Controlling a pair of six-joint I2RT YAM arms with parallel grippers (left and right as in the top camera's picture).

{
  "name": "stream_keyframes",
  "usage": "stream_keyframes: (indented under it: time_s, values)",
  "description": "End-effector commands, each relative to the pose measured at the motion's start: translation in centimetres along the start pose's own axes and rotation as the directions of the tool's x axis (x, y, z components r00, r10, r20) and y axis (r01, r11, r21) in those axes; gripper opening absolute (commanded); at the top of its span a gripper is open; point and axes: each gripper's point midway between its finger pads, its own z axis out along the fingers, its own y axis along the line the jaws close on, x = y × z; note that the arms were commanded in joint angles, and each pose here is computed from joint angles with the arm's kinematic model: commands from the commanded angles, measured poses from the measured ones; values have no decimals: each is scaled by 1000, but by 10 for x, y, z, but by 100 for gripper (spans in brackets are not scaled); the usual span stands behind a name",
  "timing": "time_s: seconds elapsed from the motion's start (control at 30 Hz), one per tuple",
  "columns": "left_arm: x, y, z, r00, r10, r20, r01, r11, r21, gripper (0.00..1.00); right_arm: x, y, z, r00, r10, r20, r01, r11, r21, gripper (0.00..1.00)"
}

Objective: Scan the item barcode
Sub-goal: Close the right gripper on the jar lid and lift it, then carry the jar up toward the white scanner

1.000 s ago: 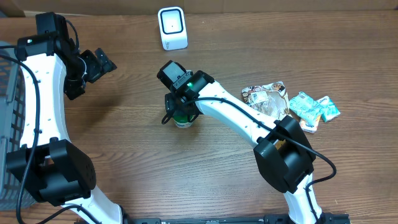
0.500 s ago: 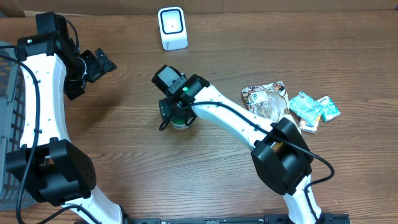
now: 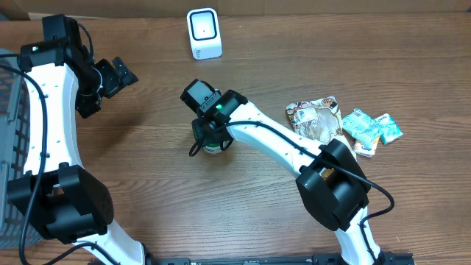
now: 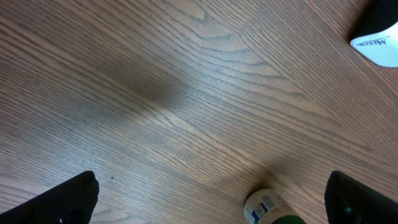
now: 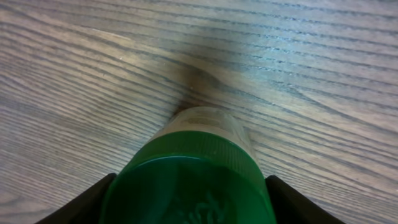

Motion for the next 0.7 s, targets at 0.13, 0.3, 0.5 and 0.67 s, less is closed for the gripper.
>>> stream_keyframes:
  time_s: [0.13, 0.3, 0.5, 0.67]
  values:
    - [1, -2, 4, 1000, 16, -7, -16, 1000, -7, 100, -7, -6, 1, 1000, -15, -2, 15, 1000, -5, 56]
    - [1, -2, 4, 1000, 16, -7, -16, 1000, -7, 100, -26, 0, -29, 992, -119, 40, 122, 989, -89, 56]
    - [1, -2, 4, 1000, 16, -7, -16, 1000, -7, 100, -28, 39, -99, 886, -417, 202, 463, 775, -431, 56]
    - [1, -2, 4, 1000, 16, -7, -16, 1000, -7, 99, -14, 43, -161, 766, -515, 384, 635, 516, -575, 57]
